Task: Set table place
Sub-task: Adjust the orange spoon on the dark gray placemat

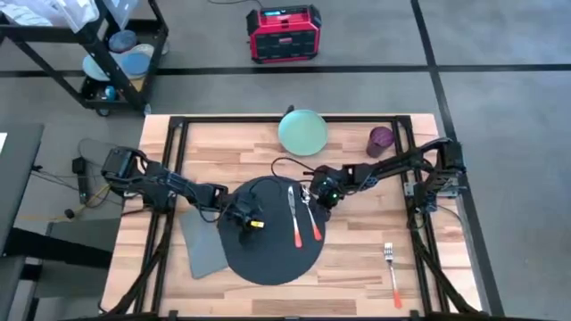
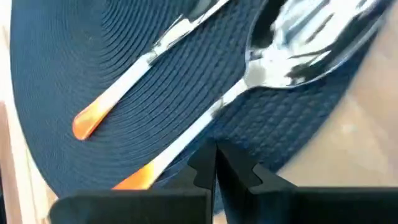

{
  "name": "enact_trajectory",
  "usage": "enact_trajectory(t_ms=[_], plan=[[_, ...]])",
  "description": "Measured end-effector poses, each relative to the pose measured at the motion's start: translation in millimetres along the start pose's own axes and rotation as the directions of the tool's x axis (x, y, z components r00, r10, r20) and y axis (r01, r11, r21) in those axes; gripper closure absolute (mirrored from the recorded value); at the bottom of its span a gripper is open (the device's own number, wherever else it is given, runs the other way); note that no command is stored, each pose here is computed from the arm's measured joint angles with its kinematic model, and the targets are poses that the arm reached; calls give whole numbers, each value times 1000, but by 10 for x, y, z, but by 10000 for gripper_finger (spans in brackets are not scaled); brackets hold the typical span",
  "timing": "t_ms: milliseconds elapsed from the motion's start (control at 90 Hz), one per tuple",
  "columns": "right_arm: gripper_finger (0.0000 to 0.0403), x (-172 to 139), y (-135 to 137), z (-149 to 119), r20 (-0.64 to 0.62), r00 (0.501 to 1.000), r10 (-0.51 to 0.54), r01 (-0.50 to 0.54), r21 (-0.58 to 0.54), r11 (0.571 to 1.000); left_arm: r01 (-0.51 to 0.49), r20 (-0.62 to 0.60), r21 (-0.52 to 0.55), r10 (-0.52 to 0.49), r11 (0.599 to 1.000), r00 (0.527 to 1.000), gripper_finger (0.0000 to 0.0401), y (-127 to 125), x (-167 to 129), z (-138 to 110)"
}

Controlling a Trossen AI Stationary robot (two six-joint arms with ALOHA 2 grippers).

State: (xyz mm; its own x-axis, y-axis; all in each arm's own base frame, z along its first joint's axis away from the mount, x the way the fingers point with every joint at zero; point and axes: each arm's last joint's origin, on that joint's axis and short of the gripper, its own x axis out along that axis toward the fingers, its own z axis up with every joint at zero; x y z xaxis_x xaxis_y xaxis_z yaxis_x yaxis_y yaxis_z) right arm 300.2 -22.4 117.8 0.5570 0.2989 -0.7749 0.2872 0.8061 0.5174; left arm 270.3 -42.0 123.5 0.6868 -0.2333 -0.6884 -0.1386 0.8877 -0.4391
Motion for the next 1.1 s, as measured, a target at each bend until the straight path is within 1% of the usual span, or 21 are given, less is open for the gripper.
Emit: enact_trajectory(t_ms=[122, 433, 722, 1100], plan=[[403, 6, 19, 2, 6, 1000, 8, -8, -8, 1000, -6, 4, 0, 6, 1000, 1000, 401, 2, 0, 1], [403, -28, -38, 81, 60, 998, 15, -15, -1, 1000, -9, 5, 2, 9, 1000, 1000, 401, 3, 0, 2], [403, -24, -51, 42, 23, 1000, -2, 2, 14, 1000, -10, 6, 4, 10, 1000, 1000, 401, 3, 0, 2], [403, -24, -46, 54, 34, 999, 3, -3, 1, 1000, -15, 8, 19, 15, 1000, 1000, 401, 5, 0, 3]])
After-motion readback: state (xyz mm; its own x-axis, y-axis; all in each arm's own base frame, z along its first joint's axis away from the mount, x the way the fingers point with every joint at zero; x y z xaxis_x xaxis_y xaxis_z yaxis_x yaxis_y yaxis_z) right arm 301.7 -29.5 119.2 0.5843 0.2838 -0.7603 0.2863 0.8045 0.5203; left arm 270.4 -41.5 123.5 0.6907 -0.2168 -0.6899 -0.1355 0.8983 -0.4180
